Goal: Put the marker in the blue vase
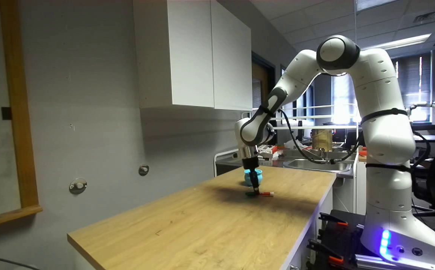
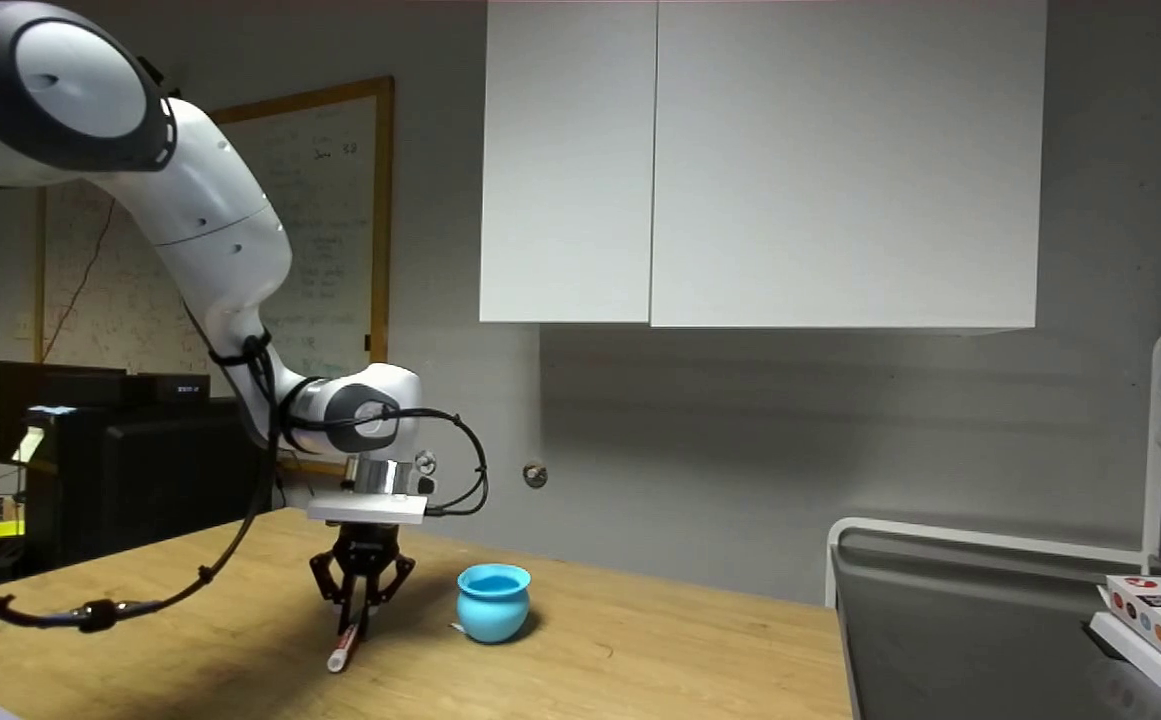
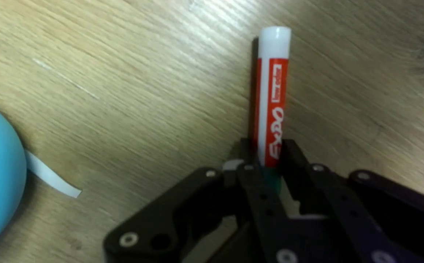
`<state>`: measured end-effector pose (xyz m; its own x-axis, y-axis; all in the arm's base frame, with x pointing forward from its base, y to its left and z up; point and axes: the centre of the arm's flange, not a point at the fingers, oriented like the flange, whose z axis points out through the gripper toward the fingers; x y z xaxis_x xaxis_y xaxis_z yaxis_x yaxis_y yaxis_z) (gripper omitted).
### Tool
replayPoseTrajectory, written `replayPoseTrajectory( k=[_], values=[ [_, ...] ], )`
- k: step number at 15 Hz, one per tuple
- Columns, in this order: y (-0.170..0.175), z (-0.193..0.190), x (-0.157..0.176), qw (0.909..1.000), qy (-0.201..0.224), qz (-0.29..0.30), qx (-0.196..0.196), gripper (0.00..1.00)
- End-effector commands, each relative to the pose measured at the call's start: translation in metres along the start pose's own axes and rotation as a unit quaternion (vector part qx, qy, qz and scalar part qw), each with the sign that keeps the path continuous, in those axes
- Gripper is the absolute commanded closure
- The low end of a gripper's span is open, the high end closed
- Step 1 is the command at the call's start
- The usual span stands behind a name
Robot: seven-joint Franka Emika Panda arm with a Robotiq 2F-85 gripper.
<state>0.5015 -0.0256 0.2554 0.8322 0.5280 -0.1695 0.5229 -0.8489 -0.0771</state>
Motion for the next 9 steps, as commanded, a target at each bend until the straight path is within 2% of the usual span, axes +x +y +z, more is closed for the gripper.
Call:
replayPoseTrajectory(
  k=[1,5,9],
  values=[
    [-0.003,-0.025,-0.003,0.9994,0.019,0.007,-0.027,0.90],
    [-0.007,-0.072,-0.008,0.9942,0.082,0.030,-0.062,0.89],
    [-0.002,-0.128,-0.010,0.9741,0.179,0.087,-0.106,0.89]
  ],
)
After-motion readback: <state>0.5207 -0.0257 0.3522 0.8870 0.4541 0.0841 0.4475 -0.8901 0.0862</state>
